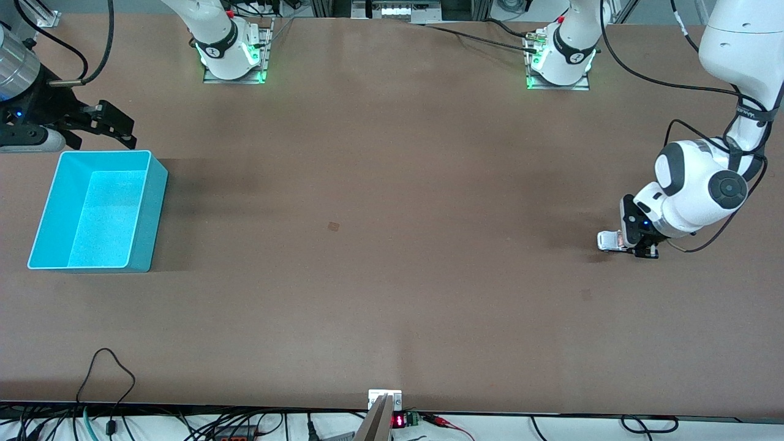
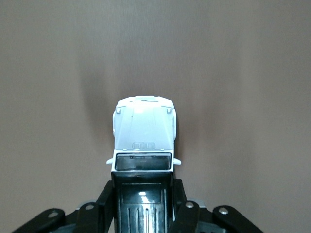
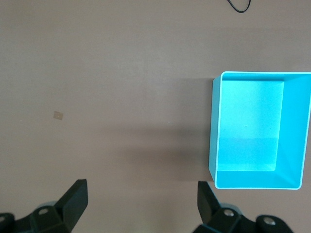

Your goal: Wind and store white jeep toy

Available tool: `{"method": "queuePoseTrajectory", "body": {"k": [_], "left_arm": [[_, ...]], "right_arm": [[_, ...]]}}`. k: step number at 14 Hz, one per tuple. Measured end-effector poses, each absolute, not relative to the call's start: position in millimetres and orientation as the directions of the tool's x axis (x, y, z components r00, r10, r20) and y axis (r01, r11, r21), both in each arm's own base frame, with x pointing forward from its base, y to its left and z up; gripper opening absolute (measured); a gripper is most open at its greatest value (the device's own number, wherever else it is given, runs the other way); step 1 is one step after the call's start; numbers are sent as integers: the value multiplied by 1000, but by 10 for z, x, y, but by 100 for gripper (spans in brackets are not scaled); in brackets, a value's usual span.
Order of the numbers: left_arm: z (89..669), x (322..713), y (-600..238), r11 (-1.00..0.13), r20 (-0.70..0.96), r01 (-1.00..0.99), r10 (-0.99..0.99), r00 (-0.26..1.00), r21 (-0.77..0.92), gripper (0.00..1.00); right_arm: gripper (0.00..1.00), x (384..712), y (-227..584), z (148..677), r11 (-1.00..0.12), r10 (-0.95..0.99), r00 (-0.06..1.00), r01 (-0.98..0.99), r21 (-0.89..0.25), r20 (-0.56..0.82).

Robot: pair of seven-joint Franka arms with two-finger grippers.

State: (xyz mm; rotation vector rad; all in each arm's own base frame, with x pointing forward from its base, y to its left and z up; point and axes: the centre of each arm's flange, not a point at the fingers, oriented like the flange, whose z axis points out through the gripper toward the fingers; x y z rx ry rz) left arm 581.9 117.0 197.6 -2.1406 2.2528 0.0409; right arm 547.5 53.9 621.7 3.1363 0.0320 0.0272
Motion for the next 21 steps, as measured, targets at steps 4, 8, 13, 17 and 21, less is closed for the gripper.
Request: {"method": "queuePoseTrajectory", "body": {"k": [4, 8, 13, 17, 21], "left_arm": [[1978, 5820, 1323, 56, -43, -998, -997, -56, -6, 50], [1978, 5816, 1438, 44, -44, -999, -998, -43, -9, 50], [1813, 5741, 1543, 25, -33, -999, -999, -26, 29, 71], [1810, 5748, 1513, 28, -23, -997, -999, -30, 68, 100], [2265, 5964, 1317, 26, -4, -987, -1000, -27, 159, 100]], "right_arm": [[100, 5475, 539, 6217, -1000, 21, 1000, 20, 5, 17], [100, 5474, 540, 6216, -1000, 21, 1000, 21, 5, 17], [100, 5474, 540, 6216, -1000, 21, 1000, 21, 5, 16], [100, 5474, 541, 6216, -1000, 21, 1000, 21, 5, 16], [100, 5474, 542, 6215, -1000, 21, 1000, 21, 5, 16]]}}
